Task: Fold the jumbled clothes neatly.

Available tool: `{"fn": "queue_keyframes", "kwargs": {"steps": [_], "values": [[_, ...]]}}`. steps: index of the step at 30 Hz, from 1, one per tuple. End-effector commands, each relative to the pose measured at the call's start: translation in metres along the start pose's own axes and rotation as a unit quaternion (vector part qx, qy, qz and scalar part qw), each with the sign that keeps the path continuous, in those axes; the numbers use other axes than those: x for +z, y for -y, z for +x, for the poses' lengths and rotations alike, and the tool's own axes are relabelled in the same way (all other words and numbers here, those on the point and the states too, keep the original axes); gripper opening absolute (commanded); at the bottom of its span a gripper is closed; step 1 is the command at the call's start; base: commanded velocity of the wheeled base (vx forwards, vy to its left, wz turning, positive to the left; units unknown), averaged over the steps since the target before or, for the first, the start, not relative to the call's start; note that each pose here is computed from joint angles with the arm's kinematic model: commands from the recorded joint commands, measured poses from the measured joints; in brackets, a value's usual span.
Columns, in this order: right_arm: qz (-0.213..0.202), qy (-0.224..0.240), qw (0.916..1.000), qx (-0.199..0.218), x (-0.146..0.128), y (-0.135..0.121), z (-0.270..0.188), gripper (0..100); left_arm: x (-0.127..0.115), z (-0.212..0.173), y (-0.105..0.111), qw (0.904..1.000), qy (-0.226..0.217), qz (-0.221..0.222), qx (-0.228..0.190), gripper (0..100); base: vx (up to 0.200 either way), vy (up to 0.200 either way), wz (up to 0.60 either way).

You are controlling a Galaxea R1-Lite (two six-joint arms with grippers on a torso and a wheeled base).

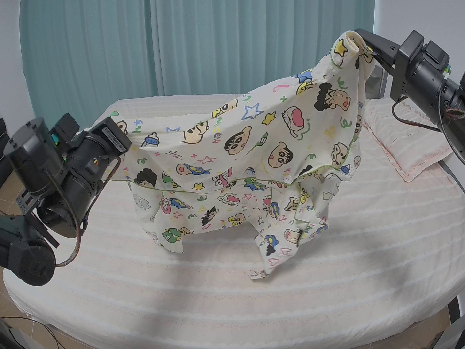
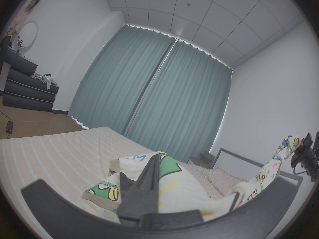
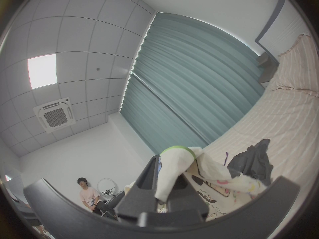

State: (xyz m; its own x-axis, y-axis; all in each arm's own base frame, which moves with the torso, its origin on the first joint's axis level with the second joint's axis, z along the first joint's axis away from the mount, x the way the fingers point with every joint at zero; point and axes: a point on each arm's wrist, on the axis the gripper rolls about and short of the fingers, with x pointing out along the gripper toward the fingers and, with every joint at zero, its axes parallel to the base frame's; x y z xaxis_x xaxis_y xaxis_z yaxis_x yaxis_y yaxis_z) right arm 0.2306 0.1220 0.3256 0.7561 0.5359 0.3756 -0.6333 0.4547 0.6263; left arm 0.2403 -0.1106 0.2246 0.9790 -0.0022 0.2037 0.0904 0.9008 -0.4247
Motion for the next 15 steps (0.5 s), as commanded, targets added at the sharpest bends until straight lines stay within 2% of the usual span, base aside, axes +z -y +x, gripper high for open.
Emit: {"fn": "queue_keyframes", "kwargs": {"steps": [1,2,6,7,8,12,15], "values": [[0.009,-0.024,0.9997,0.004,-0.011,-0.005,-0.013,0,0.011,-0.013,0.001,0.9999,0.01,-0.009,-0.01,0,0.0,0.0,0.0],[0.016,-0.051,0.9985,-0.014,-0.026,0.007,-0.015,0,-0.005,-0.014,-0.003,0.9998,-0.018,-0.003,-0.003,0,0.0,0.0,0.0],[0.043,-0.106,0.992,-0.052,-0.061,0.033,-0.015,0,-0.041,-0.017,-0.006,0.9968,-0.08,-0.002,0.003,0,0.0,0.0,0.0],[0.043,-0.106,0.992,-0.052,-0.061,0.033,-0.015,0,-0.041,-0.017,-0.006,0.9968,-0.08,-0.002,0.003,0,0.0,0.0,0.0],[0.068,-0.113,0.9896,-0.056,-0.07,0.038,-0.012,0,-0.051,-0.017,-0.005,0.9952,-0.097,-0.013,0.003,0,0.0,0.0,0.0],[0.122,-0.121,0.984,-0.046,-0.084,0.038,-0.009,0,-0.063,-0.018,-0.001,0.9922,-0.116,-0.045,0.003,0,0.0,0.0,0.0],[0.131,-0.131,0.9818,-0.045,-0.091,0.037,-0.01,0,-0.065,-0.021,0.002,0.9904,-0.122,-0.064,-0.001,0,0.0,0.0,0.0]]}}
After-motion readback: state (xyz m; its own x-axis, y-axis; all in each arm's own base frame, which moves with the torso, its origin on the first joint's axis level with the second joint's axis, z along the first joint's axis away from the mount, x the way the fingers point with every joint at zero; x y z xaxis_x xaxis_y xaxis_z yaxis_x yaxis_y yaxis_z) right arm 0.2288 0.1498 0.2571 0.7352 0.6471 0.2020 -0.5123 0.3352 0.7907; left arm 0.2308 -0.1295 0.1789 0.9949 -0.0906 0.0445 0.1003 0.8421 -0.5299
